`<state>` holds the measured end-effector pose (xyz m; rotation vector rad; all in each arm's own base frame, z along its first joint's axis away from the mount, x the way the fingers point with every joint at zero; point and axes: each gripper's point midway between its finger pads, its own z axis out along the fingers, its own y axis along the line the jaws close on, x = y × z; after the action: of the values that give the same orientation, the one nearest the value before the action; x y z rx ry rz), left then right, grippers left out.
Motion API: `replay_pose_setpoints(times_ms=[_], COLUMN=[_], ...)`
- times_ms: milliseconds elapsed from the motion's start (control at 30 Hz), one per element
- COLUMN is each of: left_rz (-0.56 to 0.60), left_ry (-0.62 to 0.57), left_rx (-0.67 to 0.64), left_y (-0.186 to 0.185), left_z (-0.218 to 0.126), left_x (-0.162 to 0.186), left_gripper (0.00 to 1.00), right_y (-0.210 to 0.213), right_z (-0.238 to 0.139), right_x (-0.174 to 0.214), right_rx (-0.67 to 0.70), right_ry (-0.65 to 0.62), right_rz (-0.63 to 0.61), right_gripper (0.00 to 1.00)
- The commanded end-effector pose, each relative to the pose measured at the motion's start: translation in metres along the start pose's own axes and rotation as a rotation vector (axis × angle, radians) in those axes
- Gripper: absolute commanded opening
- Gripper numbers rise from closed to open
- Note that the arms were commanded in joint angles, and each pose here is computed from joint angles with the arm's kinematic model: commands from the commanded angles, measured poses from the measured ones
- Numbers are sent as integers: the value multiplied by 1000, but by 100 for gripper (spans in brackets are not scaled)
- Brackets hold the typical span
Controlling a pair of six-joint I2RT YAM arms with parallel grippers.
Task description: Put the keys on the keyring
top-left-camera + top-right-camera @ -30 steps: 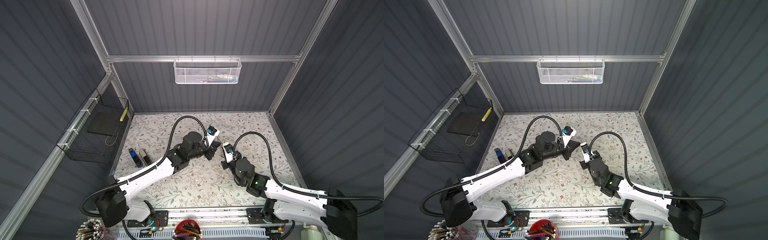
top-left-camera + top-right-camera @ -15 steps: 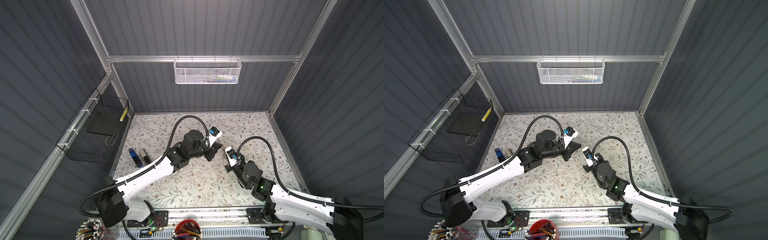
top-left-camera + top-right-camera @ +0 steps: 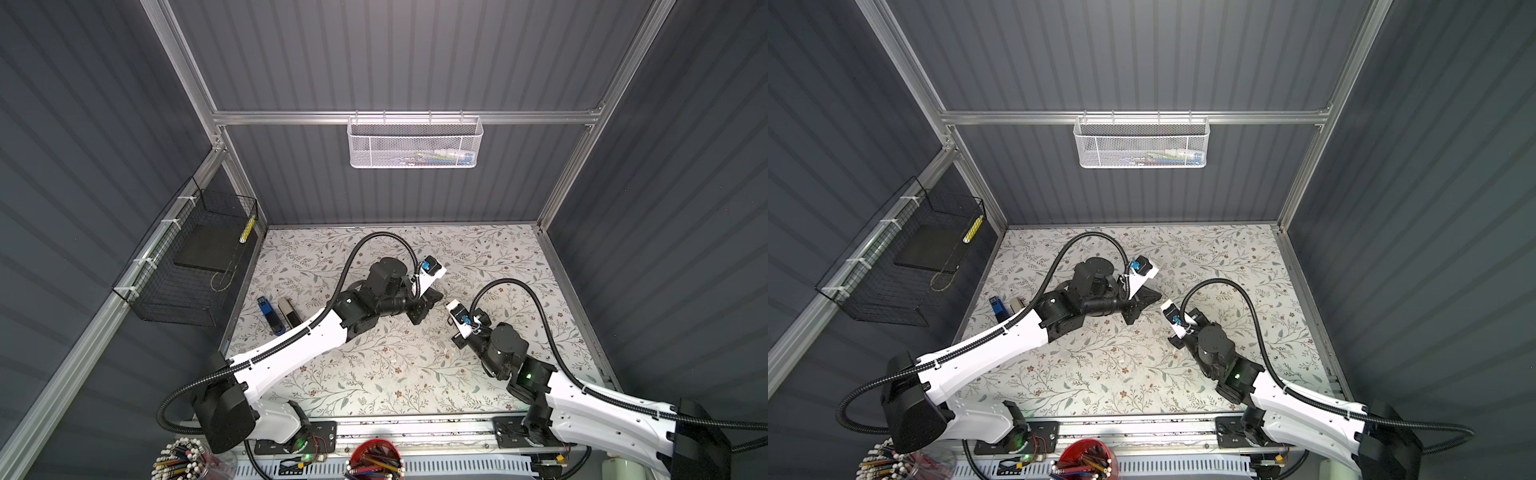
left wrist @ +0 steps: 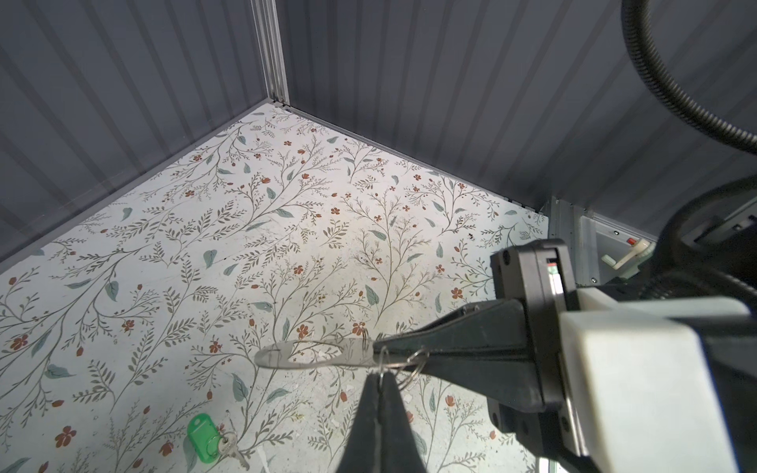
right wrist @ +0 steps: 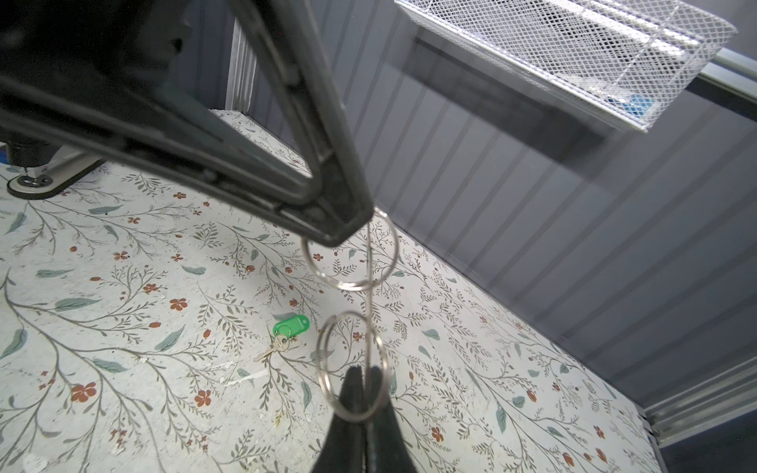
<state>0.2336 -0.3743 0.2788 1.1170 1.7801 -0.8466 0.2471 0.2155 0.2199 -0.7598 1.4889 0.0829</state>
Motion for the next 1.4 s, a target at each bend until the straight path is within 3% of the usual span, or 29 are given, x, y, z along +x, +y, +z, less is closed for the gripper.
replay_pose_setpoints(times_ms=[0,467,800,1367], left_rz=[51,140,189,91], left_ry=[-64,-90,-142,-262], left_rx=[-7,134,159,179], left_y=[2,-23,-30,-31], left_z=[-1,-5,-10,-5], left_x=[-22,-21,-24,-28], left_gripper=[0,0,0,0], right_y=[28,28,35,30], right_z=[-9,-27,-29,-23], right_x=[-18,-23,-19,-21], right_rx=[-167,-302,-365,-339], right_ry=[-103,-164,-144,-133], right_rz=[-49,12,15,-15], right_gripper=[0,0,0,0])
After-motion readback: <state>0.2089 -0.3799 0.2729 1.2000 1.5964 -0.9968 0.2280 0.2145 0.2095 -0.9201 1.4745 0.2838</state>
